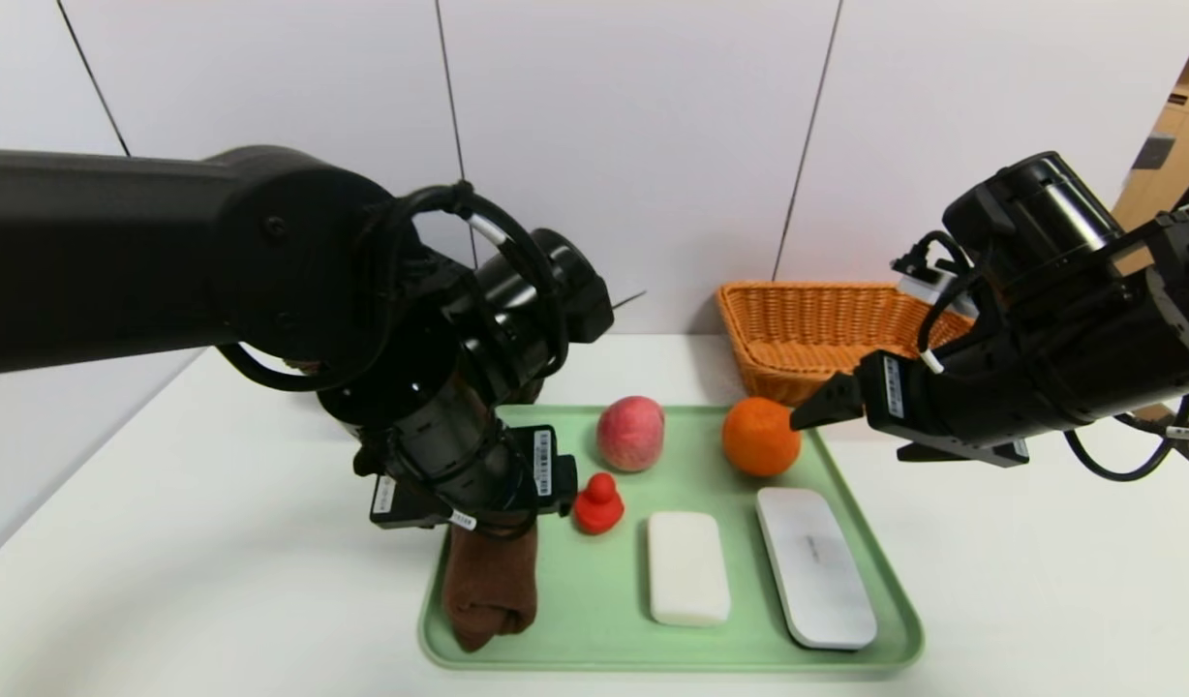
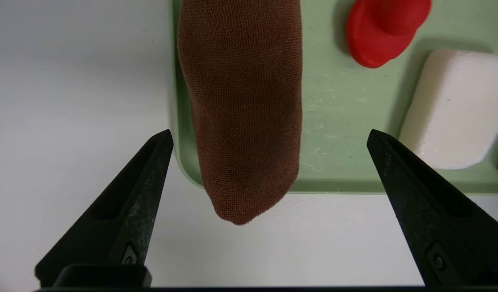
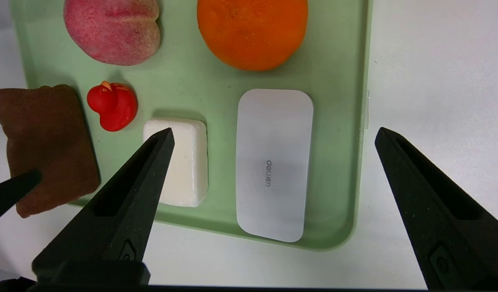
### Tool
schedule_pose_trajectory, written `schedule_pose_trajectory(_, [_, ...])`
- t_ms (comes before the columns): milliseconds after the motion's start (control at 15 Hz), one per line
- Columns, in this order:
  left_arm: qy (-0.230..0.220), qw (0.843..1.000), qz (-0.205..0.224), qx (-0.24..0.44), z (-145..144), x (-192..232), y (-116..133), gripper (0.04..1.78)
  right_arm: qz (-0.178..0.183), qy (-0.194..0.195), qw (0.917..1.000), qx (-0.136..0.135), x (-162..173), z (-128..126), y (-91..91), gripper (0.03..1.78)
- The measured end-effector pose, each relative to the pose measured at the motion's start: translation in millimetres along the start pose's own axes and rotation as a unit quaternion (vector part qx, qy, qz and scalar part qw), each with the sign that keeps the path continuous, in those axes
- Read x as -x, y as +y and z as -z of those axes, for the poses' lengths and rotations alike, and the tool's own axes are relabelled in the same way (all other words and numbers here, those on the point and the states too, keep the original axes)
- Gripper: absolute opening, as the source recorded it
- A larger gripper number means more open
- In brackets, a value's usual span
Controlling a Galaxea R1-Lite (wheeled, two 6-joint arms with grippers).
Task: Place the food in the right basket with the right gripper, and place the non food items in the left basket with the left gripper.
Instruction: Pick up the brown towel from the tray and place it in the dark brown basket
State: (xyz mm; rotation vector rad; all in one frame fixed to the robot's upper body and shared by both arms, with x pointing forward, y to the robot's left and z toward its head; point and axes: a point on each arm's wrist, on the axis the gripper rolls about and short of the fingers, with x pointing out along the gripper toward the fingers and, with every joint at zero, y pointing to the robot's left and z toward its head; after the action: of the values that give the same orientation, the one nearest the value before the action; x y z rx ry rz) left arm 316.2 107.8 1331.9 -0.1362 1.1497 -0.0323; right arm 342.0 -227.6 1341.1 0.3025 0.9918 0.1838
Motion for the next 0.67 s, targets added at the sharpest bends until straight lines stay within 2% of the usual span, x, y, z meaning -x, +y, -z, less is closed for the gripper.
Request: schedule_pose_trajectory(667, [0.048,0.997,-0.054,0.003,-0.4,-55.0,-12.3,1.69,-0.003,-0.008,1.0000,0.001,12.2,7.6,-3.7,1.71])
